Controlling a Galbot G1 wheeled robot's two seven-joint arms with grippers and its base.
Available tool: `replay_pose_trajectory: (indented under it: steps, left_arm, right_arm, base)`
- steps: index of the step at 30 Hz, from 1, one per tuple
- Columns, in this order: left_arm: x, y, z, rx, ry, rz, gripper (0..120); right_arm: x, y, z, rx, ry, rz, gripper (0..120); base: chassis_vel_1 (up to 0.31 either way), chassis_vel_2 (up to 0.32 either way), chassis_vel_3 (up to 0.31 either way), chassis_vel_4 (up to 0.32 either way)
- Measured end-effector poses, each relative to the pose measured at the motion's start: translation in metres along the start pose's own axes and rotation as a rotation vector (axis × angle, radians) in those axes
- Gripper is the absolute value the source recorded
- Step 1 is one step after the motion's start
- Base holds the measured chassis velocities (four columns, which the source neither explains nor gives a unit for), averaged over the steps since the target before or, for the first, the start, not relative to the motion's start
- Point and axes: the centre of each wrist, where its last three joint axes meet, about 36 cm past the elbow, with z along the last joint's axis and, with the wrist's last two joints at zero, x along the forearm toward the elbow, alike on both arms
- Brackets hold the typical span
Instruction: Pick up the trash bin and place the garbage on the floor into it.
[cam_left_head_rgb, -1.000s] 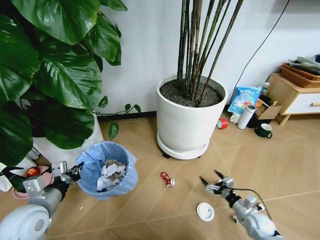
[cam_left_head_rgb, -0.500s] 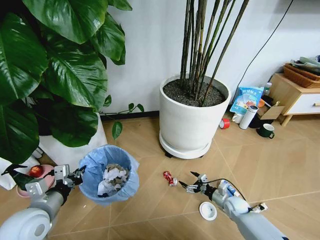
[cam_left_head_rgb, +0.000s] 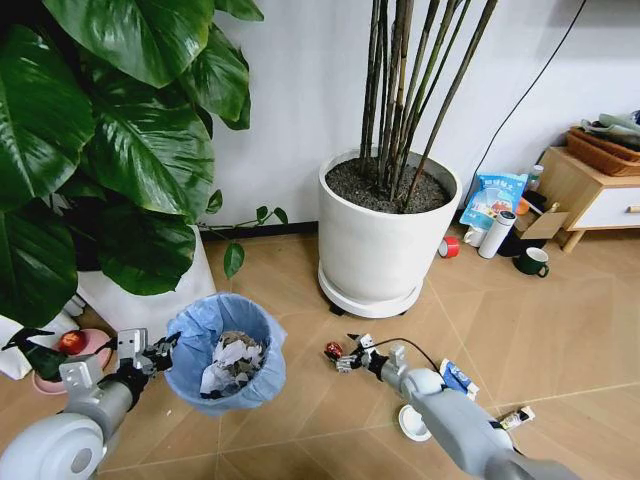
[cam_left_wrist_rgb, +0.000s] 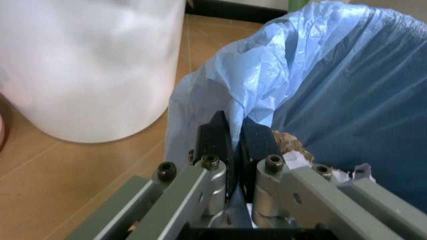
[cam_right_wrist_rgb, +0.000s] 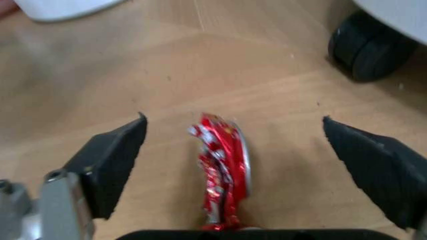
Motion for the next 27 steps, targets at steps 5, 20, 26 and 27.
replay_pose_trajectory:
  steps: [5, 20, 26, 27]
  left_arm:
    - [-0.001, 0.001, -0.001, 0.003, -0.002, 0.000, 0]
    - [-0.002, 0.002, -0.006, 0.005, -0.012, 0.001, 0]
    - [0.000, 0.000, -0.006, 0.003, -0.007, 0.006, 0]
    - [0.001, -0.001, -0.005, 0.002, -0.005, 0.009, 0]
  right_arm:
    - [-0.003, -0.003, 0.000, 0.012, 0.038, 0.011, 81]
    - [-0.001, -0.010, -0.001, -0.002, 0.103, -0.004, 23]
    - [0.003, -0.010, 0.002, -0.023, 0.102, -0.017, 11]
    - [0.006, -0.010, 0.003, -0.032, 0.100, -0.022, 11]
  base:
    - [0.000, 0.000, 0.000, 0.000]
    - [0.000, 0.000, 0.000, 0.000]
    - [0.000, 0.000, 0.000, 0.000]
    - [0.000, 0.000, 0.000, 0.000]
